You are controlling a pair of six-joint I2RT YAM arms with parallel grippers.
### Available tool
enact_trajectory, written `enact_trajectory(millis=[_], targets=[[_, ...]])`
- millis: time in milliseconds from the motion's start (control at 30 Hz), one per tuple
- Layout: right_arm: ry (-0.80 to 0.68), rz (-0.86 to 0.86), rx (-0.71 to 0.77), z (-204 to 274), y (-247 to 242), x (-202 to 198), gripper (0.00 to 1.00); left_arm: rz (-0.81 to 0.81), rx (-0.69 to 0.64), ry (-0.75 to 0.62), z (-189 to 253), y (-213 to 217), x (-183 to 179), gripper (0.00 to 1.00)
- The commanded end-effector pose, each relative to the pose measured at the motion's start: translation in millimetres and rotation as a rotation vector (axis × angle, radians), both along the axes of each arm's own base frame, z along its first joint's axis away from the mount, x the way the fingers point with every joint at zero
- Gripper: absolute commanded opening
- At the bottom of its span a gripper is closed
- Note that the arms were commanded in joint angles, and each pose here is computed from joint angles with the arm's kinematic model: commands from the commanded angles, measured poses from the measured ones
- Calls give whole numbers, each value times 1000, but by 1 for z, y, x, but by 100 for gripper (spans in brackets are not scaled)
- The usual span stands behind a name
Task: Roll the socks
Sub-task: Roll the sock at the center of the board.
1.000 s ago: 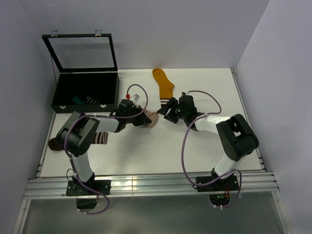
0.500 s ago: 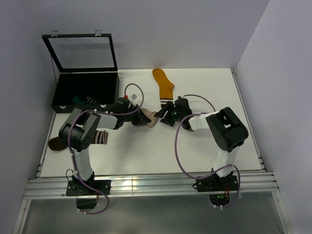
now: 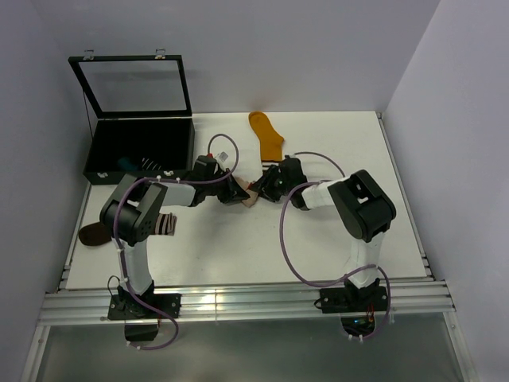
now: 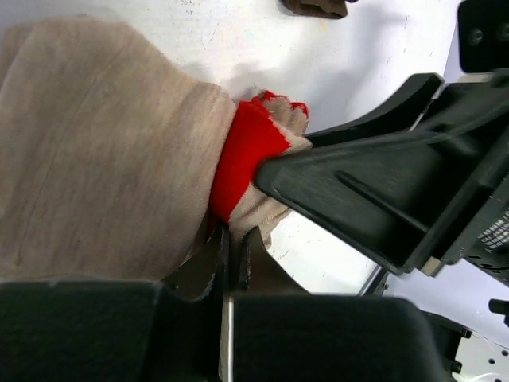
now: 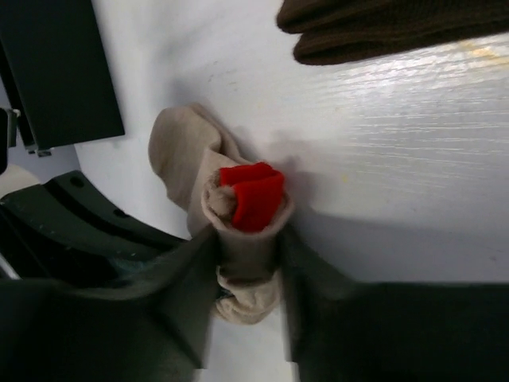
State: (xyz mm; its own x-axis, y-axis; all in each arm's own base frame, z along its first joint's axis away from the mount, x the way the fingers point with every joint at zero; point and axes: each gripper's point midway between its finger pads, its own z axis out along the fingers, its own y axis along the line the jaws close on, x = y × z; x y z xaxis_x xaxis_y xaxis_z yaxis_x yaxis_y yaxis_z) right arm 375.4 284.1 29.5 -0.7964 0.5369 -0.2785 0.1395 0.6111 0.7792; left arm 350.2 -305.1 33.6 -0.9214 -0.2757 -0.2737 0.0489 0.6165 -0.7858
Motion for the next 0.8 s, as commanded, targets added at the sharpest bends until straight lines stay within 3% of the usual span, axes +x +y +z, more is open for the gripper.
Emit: enact_trajectory(millis=[0,67,100,133,200,433,767], targets=[[14,6,-39,-12,2,-1,35,1,147,107,-45,17,-23,3],[24,10,-57,-15,-1,-3,22,1,160,92,-45,17,-22,6],[27,7,-65,-16,-4,-3,8,-7,174,86,-46,17,-23,7],[23,8,-68,-14,-4,-3,1,-13,180,68,-43,15,-22,10],[27,7,-89,-13,-9,-3,0,-21,201,31,-39,14,-19,15],[21,-7,-215,5,-29,-1,0,-4,332,-245,11,10,-4,52],[114,7,-276,6,-37,-15,0,7,479,-706,85,-13,-12,73]])
